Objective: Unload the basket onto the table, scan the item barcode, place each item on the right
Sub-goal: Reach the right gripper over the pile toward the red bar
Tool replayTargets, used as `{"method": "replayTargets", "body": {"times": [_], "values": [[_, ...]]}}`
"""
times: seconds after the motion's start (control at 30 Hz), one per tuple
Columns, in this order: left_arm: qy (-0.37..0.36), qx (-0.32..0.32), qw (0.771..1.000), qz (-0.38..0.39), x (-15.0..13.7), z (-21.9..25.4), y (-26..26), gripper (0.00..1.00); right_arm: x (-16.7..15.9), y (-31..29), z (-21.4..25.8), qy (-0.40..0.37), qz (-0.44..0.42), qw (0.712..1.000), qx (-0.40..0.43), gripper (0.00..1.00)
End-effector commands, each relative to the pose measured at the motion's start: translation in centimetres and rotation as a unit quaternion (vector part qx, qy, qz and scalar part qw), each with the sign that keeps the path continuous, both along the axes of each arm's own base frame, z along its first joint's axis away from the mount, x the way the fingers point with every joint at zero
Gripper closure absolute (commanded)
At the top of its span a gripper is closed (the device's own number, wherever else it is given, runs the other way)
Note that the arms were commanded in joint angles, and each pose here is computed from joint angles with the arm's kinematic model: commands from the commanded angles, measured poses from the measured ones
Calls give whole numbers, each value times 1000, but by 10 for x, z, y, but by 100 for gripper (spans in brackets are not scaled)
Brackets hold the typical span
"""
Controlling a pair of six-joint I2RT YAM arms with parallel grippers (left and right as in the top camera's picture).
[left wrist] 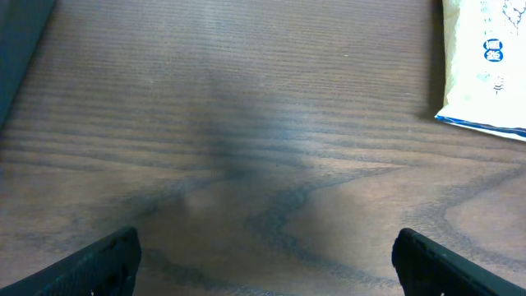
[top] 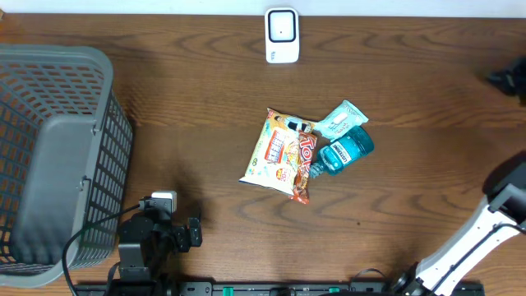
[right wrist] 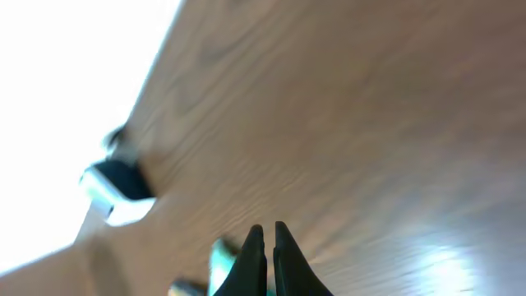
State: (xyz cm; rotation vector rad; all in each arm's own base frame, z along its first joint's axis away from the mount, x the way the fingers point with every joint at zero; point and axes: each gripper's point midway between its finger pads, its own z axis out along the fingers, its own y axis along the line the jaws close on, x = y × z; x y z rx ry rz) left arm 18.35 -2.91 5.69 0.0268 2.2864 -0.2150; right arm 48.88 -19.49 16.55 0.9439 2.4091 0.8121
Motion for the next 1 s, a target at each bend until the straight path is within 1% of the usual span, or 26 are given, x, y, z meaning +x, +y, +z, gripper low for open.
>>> {"method": "replayTargets", "body": {"times": [0.0, 0.07, 0.13, 0.17, 0.23, 0.3, 0.37, 0.4, 0.47, 0.5, 0.53, 0.57, 0.73, 0.87, 0.97], "values": [[7, 3, 1000, -4, -2, -4, 0, 2, 4, 64, 89, -80, 53, 995, -13, 99], [7, 3, 1000, -4, -2, -4, 0, 2, -1, 95, 119, -92, 69, 991, -66, 99], [7, 3, 1000, -4, -2, -4, 0, 2, -8, 112, 138, -90, 62, 987, -122, 99], [7, 3, 1000, -4, -2, -4, 0, 2, -17, 130, 157, -91, 54, 979, -175, 98], [7, 3, 1000, -4, -2, -4, 0, 2, -26, 158, 179, -107, 63, 967, -225, 88], [7, 3, 1000, -4, -2, -4, 0, 2, -33, 188, 193, -121, 81, 956, -255, 68], [7, 3, 1000, -4, -2, -4, 0, 2, -40, 222, 198, -129, 107, 947, -275, 56], [7, 3, 1000, -4, -2, -4, 0, 2, -43, 237, 196, -128, 122, 943, -282, 48], [7, 3, 1000, -4, -2, -4, 0, 2, -49, 270, 184, -114, 157, 934, -299, 38], [7, 3, 1000, -4, -2, -4, 0, 2, -53, 286, 174, -102, 177, 930, -306, 23], [7, 3, 1000, -4, -2, -4, 0, 2, -56, 299, 166, -93, 194, 926, -309, 5], [7, 3, 1000, -4, -2, -4, 0, 2, -58, 312, 155, -83, 212, 924, -308, 1], [7, 3, 1000, -4, -2, -4, 0, 2, -74, 378, 88, -15, 290, 916, -276, 1], [7, 3, 1000, -4, -2, -4, 0, 2, -88, 414, 36, 34, 346, 898, -270, 1], [7, 3, 1000, -4, -2, -4, 0, 2, -104, 428, -5, 93, 372, 881, -278, 6]]}}
